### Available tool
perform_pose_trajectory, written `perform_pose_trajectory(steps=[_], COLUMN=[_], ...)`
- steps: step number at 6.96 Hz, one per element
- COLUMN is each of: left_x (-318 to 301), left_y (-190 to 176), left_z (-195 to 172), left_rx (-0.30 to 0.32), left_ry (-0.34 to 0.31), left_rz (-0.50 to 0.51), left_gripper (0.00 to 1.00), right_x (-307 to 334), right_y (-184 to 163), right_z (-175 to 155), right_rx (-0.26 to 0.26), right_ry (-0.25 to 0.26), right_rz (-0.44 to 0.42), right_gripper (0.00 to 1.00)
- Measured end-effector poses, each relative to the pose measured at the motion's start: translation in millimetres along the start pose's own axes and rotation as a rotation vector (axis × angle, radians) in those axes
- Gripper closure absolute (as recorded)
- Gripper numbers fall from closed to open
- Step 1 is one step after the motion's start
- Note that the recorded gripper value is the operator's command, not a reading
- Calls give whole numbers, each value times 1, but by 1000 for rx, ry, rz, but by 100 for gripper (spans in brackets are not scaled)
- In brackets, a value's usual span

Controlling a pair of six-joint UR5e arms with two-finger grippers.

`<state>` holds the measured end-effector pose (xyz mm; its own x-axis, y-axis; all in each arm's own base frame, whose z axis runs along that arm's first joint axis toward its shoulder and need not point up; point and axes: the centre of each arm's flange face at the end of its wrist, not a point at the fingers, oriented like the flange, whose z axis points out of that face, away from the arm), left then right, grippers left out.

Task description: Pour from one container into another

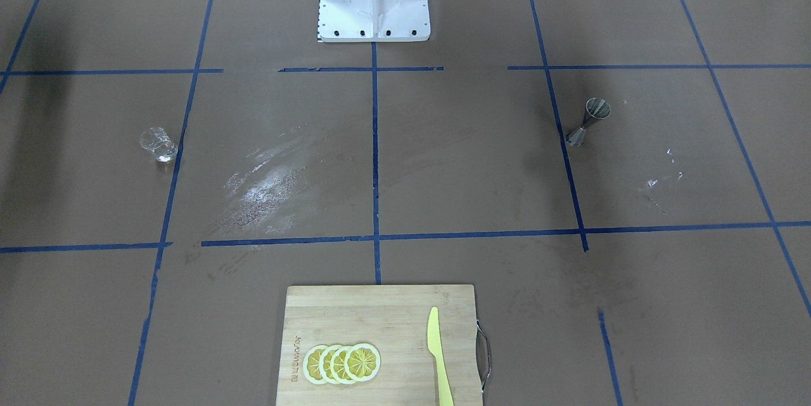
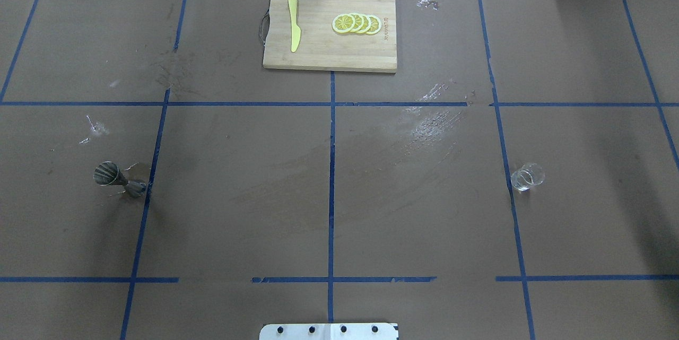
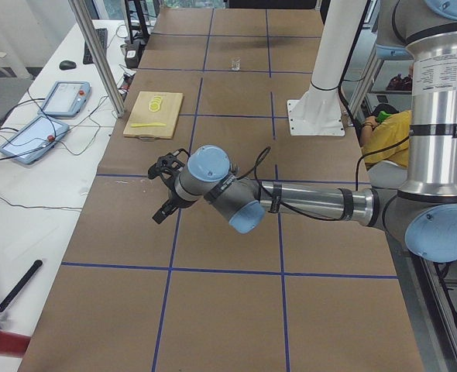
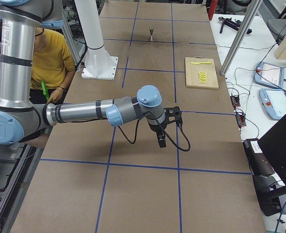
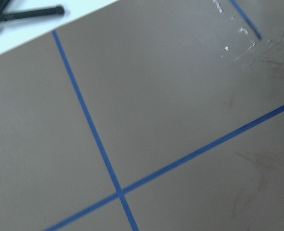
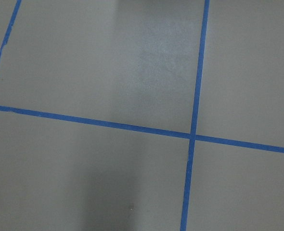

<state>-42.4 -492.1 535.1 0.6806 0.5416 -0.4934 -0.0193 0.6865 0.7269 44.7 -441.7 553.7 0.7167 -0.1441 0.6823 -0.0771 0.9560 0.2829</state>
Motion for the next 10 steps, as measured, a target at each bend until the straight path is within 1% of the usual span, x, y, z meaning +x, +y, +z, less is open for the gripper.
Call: perform_pose_trajectory(steps=[2,3,4,6,7,8,10], left_x=[12,20,35,88,114,141,196], left_y=[-13,-19,-27,-37,-37,-38,-41], left_z=[-9,-12,-11,8,22,41,74], left_rx=[76,112,148,243,290,323,383], left_ry=[4,13,36,143,175,180,149], left_rz=[64,79,69,15,-25,-68,-149], left_gripper=[0,0,0,0,0,0,0], right_x=[-6,-9,-10,-11,-10,-10,-10], right_y=[-3,-5,-5,-3,-3,-2,0], right_z=[-3,-5,-7,-7,-7,-7,-8], right_rx=[34,53,66,73,73,72,72], right_ry=[-28,-35,-40,-43,-43,-43,-43], right_rz=[-2,-12,-21,-24,-23,-21,-17], right_gripper=[0,0,0,0,0,0,0])
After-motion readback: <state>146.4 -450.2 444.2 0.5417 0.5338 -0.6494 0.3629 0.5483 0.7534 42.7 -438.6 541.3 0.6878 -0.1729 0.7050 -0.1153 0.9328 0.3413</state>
